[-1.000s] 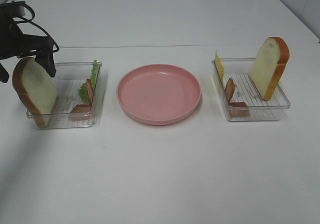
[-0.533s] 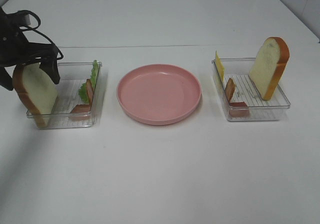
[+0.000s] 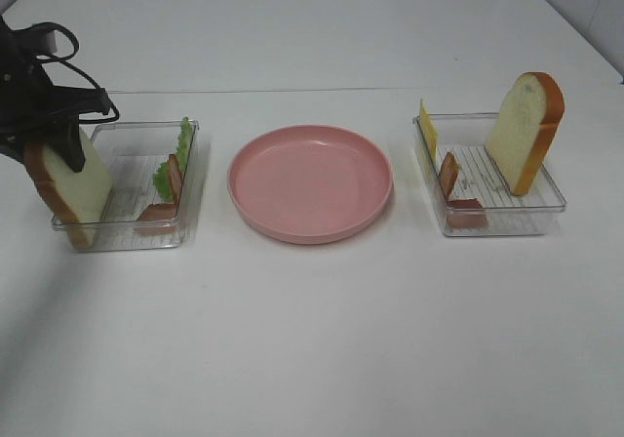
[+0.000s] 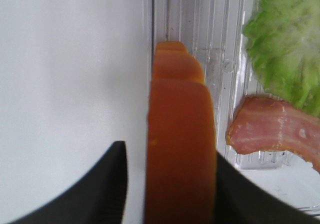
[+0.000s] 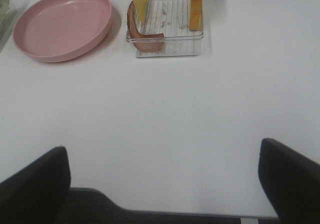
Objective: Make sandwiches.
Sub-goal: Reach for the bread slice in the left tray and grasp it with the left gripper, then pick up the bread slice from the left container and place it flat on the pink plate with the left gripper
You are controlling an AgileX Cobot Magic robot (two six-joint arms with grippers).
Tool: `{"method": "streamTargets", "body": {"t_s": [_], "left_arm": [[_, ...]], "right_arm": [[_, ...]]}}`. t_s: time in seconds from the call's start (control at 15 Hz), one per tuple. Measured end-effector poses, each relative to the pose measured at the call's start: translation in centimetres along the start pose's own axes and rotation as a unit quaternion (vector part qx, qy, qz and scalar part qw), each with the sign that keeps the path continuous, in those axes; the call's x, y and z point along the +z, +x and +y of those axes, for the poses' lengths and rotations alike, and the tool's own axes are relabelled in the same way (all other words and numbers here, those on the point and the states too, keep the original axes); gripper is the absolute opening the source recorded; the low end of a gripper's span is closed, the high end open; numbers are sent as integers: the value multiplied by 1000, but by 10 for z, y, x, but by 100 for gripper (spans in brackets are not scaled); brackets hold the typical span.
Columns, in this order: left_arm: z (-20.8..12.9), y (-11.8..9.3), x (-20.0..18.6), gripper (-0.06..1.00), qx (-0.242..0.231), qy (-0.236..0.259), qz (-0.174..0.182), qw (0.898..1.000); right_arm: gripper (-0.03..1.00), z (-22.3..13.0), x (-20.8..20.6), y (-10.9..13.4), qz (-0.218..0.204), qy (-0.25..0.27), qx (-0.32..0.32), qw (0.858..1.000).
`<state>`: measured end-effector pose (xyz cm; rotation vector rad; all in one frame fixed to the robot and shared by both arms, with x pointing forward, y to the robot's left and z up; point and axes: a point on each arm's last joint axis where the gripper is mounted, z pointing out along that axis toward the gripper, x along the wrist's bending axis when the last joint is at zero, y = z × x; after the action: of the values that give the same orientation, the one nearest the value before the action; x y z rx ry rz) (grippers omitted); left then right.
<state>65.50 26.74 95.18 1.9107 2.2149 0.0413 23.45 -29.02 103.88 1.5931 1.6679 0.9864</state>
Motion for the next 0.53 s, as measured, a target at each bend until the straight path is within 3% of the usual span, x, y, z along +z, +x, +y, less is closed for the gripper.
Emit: {"method": "streamTargets", "body": {"t_s": [0.07,0.53], "left_arm": [[0,-1,0,18,-3,1,-3,1000],[10,-6,-18,19,-7,-3,-1,1000]], "right_arm": [[98,0,0,0,0,0,0,1000],[98,0,0,0,0,0,0,1000]]}}
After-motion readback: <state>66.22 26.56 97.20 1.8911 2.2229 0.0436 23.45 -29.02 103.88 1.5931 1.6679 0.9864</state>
